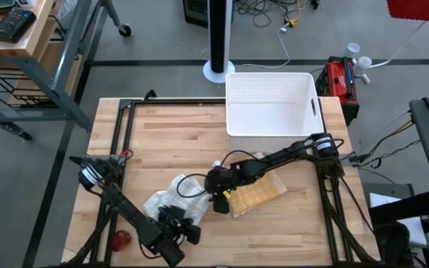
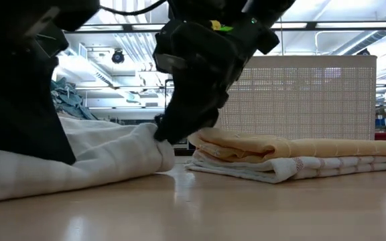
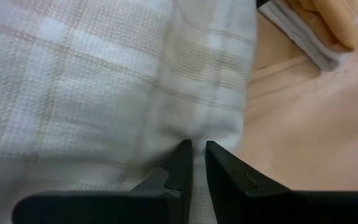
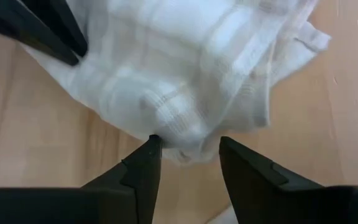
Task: Fold towel
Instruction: Fold the white checkered towel
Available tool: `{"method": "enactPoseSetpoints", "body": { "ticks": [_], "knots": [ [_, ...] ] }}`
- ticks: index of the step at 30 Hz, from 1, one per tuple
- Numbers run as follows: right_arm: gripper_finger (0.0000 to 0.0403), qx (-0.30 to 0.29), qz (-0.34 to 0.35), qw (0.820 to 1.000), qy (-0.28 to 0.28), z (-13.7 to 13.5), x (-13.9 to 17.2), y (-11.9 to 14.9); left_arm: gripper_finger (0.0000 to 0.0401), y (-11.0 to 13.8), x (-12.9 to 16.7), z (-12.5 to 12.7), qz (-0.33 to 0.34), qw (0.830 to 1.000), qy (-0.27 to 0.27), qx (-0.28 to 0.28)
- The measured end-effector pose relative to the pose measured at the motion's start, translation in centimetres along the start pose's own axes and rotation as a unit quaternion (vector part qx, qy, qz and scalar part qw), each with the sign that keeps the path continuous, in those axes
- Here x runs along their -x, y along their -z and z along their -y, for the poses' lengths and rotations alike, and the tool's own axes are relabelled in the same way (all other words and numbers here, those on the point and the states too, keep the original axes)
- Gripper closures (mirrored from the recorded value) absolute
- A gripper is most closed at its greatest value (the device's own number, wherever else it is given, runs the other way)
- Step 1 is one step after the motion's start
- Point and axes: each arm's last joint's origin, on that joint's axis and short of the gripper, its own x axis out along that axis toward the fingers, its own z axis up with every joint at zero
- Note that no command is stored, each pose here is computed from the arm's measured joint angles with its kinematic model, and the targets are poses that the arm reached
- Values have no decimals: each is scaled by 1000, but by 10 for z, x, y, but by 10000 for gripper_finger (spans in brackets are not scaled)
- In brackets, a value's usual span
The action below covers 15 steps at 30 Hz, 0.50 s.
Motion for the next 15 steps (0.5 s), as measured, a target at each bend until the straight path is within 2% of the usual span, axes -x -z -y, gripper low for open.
{"method": "enactPoseSetpoints", "body": {
  "ticks": [6, 8, 12, 15],
  "knots": [
    [263, 22, 47, 999, -12, 2, -6, 4, 364, 4, -9, 0, 6, 1000, 3, 5],
    [291, 24, 48, 999, -12, 3, -8, 8, 364, 4, -9, 0, 6, 1000, 4, 5],
    [384, 46, 40, 998, -7, 7, -9, 13, 364, 4, -9, 0, 5, 1000, 3, 5],
    [394, 50, 28, 998, -2, 7, -7, 15, 364, 6, -9, 0, -9, 1000, -2, 3]
  ]
}}
